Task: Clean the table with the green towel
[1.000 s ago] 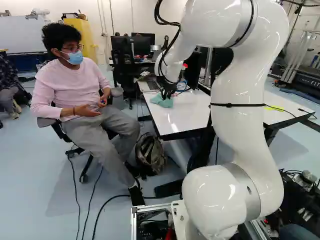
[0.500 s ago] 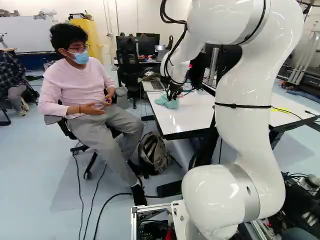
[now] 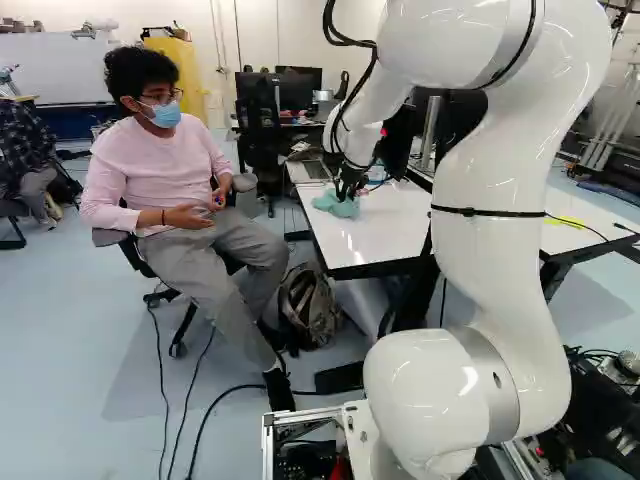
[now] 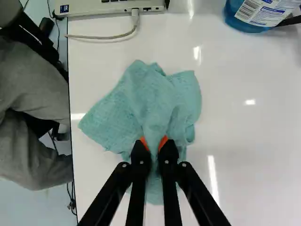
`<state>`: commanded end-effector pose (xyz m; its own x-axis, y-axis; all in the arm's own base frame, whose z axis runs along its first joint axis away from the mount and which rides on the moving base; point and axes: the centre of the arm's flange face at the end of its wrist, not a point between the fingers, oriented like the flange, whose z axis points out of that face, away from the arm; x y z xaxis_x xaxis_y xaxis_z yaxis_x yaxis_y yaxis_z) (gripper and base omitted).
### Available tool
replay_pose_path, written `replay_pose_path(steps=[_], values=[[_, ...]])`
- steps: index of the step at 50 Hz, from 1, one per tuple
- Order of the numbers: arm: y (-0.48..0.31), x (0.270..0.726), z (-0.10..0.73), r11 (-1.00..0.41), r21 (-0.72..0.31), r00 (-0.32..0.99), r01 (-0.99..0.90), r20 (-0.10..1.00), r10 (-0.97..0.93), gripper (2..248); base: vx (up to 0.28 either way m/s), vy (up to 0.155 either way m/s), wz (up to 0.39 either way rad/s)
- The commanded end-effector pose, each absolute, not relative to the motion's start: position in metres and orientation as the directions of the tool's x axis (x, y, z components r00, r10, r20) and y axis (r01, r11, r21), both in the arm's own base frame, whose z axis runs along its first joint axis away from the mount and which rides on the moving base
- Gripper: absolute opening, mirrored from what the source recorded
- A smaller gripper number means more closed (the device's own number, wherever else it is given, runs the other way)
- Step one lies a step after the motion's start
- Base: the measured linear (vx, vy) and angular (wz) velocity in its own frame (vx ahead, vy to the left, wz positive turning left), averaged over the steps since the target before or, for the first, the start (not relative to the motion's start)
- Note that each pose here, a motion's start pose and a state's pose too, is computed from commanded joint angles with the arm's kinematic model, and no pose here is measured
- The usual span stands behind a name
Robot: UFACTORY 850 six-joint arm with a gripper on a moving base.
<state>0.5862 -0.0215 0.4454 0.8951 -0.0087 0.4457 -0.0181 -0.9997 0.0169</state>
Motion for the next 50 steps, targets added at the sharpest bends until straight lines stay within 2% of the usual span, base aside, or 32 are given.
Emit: replay_pose_path(steps=[18, 50], values=[[-0.021, 0.562, 0.469, -1.0, 0.017, 0.885, -0.02, 0.466, -0.009, 37, 0.0, 0.0, 0.0], [-0.017, 0.487, 0.51, -1.0, 0.018, 0.878, -0.017, 0.479, -0.006, 37, 0.0, 0.0, 0.0]])
